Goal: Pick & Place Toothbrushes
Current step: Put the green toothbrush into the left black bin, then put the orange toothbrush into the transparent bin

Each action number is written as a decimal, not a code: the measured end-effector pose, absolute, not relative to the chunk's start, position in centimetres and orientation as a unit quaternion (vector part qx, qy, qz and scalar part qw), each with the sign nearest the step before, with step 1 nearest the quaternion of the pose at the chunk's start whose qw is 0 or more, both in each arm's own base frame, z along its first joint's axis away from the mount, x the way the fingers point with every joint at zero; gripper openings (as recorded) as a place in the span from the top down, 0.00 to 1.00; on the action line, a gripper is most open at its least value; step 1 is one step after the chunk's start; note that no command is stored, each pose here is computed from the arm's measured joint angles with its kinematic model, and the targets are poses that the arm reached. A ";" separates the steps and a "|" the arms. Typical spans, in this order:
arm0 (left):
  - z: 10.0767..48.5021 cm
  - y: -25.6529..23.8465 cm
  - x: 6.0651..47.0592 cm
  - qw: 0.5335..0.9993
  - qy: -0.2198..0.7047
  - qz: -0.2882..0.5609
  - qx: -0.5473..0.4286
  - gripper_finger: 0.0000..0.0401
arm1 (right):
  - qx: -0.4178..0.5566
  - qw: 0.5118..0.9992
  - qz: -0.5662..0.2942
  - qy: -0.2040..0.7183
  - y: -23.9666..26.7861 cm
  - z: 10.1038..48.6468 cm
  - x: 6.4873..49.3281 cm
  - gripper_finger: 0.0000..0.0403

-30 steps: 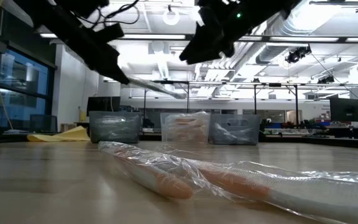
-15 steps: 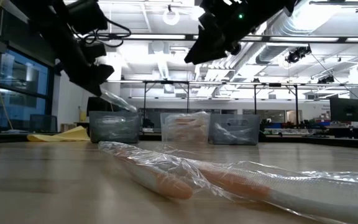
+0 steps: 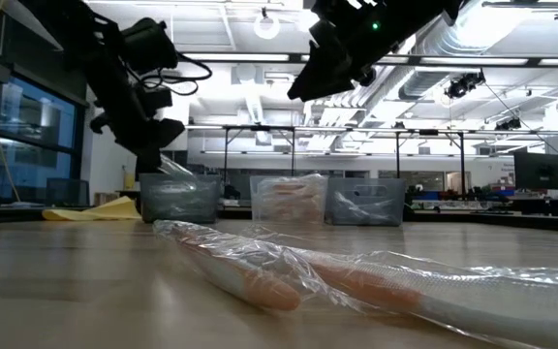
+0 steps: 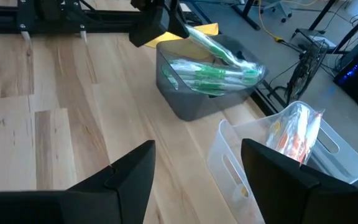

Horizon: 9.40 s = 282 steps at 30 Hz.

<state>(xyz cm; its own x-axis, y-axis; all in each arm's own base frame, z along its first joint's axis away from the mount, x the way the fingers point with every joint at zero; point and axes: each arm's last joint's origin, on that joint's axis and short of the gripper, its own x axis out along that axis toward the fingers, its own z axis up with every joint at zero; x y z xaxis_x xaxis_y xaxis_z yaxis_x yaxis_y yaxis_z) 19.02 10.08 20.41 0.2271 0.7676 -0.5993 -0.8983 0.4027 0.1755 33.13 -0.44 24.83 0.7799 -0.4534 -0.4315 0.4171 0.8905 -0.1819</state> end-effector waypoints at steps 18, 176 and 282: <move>19.7 10.4 19.8 0.783 0.322 0.523 -0.097 0.58 | -0.035 0.943 -0.228 0.241 -0.4 24.8 33.1 0.43; 20.4 -3.6 28.2 0.847 0.367 0.036 0.384 1.00 | -0.042 0.929 -0.120 0.347 3.7 17.7 34.2 0.62; 23.4 -1.9 20.1 0.858 0.438 0.173 0.206 0.75 | 0.135 0.829 -0.289 0.459 -4.0 23.2 32.3 0.55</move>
<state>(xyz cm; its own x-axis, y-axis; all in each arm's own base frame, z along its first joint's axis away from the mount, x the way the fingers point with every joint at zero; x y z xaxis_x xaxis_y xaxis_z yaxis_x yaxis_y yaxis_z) 20.05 -1.91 23.36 0.5564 0.4778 -0.6798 -0.1174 0.8551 0.5050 32.28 -3.99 23.21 0.4123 -0.3553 -0.8389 0.6022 0.7973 -0.0417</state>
